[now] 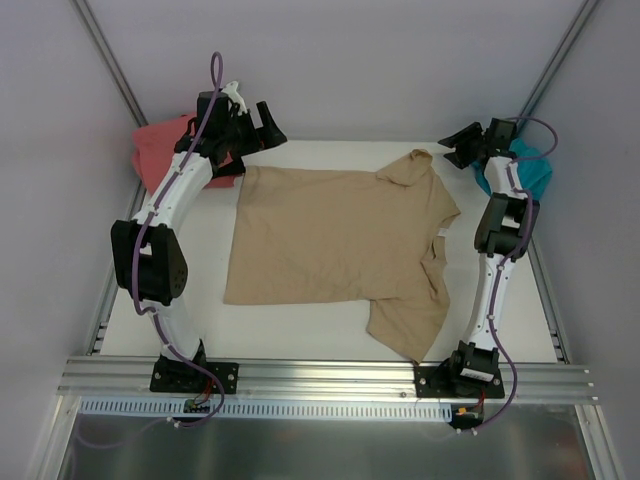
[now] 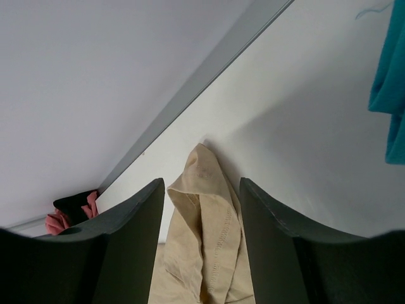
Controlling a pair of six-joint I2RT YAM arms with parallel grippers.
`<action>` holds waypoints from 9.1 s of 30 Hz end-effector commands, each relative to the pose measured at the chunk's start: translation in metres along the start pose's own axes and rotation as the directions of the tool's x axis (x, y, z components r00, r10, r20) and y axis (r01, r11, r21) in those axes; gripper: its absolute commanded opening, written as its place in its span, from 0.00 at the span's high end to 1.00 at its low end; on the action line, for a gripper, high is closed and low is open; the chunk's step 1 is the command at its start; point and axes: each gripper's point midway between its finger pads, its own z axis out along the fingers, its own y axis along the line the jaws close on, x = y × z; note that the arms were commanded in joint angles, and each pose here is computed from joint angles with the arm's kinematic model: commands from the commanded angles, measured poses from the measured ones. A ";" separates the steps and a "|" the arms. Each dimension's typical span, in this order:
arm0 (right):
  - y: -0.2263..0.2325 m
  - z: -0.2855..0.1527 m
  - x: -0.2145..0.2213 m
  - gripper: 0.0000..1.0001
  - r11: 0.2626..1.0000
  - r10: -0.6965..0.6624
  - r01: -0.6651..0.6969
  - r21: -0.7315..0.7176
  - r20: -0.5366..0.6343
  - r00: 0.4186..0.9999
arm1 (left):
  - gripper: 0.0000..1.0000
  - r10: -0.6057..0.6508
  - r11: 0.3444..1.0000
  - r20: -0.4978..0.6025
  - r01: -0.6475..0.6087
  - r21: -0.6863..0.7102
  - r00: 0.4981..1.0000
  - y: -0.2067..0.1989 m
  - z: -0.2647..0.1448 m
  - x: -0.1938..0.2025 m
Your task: Fold and stack the t-shirts
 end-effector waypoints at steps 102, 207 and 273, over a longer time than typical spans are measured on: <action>0.054 -0.022 0.030 1.00 0.997 -0.007 0.000 -0.081 -0.084 0.996 | 0.02 -0.031 0.944 -0.113 -0.008 -0.329 0.993 0.156 0.107 0.063; 0.068 -0.064 0.004 1.00 0.996 -0.058 0.057 -0.072 -0.018 0.998 | 0.97 0.000 0.938 -0.057 -0.020 -0.346 0.998 0.165 0.117 0.033; -0.052 -0.108 0.123 0.01 0.916 -0.154 0.244 0.319 -0.282 0.947 | 0.01 0.239 0.936 0.292 -0.139 -0.324 0.926 0.047 -0.050 -0.123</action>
